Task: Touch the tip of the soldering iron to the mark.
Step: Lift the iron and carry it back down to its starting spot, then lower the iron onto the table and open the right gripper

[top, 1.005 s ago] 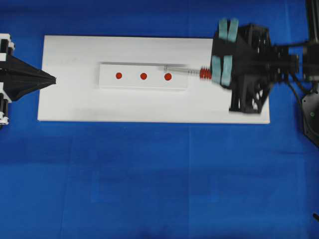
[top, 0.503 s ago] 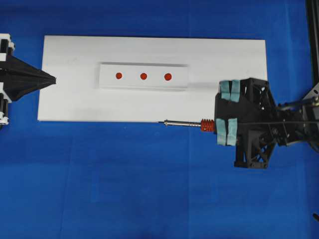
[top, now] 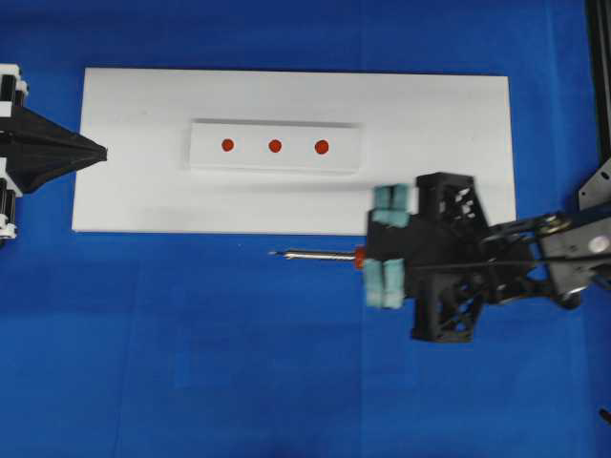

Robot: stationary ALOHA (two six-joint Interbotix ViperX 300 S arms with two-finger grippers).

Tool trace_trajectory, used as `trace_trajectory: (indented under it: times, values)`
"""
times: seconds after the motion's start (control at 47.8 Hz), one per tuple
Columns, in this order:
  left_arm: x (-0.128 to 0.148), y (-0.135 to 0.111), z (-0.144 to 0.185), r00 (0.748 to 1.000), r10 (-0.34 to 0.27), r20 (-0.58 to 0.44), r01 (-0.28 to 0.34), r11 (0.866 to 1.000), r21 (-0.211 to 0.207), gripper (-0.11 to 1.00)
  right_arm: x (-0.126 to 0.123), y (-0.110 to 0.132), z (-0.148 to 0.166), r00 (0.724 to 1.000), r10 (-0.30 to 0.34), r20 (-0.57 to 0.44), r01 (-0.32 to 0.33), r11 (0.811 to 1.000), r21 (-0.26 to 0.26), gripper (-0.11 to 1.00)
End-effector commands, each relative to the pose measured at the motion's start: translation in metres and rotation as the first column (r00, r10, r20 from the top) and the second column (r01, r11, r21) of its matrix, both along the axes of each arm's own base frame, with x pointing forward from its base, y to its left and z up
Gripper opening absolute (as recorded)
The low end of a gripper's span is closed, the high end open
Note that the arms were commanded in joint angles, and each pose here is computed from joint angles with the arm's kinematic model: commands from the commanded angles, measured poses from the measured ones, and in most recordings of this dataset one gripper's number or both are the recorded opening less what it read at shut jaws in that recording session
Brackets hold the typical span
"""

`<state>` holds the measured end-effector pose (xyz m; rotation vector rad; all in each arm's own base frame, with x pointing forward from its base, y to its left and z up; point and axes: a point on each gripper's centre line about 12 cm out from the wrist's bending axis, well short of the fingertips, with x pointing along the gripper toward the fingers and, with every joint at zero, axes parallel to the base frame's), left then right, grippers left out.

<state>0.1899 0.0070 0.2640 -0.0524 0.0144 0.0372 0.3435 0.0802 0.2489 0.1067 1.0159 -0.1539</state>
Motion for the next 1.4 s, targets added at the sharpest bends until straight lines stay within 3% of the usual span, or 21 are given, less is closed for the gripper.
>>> trace_trajectory:
  times: [0.0, 0.377, 0.712, 0.901, 1.173, 1.382]
  values:
    - [0.001, 0.001, 0.004, 1.0, 0.003, 0.014, -0.003, 1.0, 0.0, 0.0, 0.015, 0.004, 0.014, 0.999, 0.008, 0.048, -0.008, 1.0, -0.001, 0.06]
    - [0.001, 0.001, 0.004, 1.0, 0.003, 0.009, -0.003, 1.0, 0.002, 0.0, 0.063, 0.017, 0.019, 0.996, 0.017, 0.088, -0.015, 1.0, -0.015, 0.06]
    - [0.001, 0.001, 0.003, 1.0, 0.003, 0.008, -0.003, 1.0, 0.002, 0.0, 0.067, 0.014, 0.014, 0.997, 0.008, 0.081, -0.007, 1.0, -0.016, 0.06]
    - [0.001, 0.001, 0.003, 1.0, 0.003, 0.008, -0.003, 1.0, 0.0, 0.0, 0.071, 0.017, -0.007, 0.997, 0.023, 0.076, -0.023, 1.0, -0.008, 0.06]
    - [0.001, 0.001, 0.003, 1.0, 0.003, 0.006, -0.003, 1.0, 0.002, 0.0, 0.079, 0.029, -0.053, 0.989, 0.074, 0.129, -0.082, 0.995, 0.06, 0.06]
    - [0.001, 0.001, 0.003, 1.0, 0.003, 0.008, -0.003, 1.0, 0.002, 0.0, 0.081, 0.032, -0.084, 0.989, 0.086, 0.117, -0.096, 0.992, 0.079, 0.06]
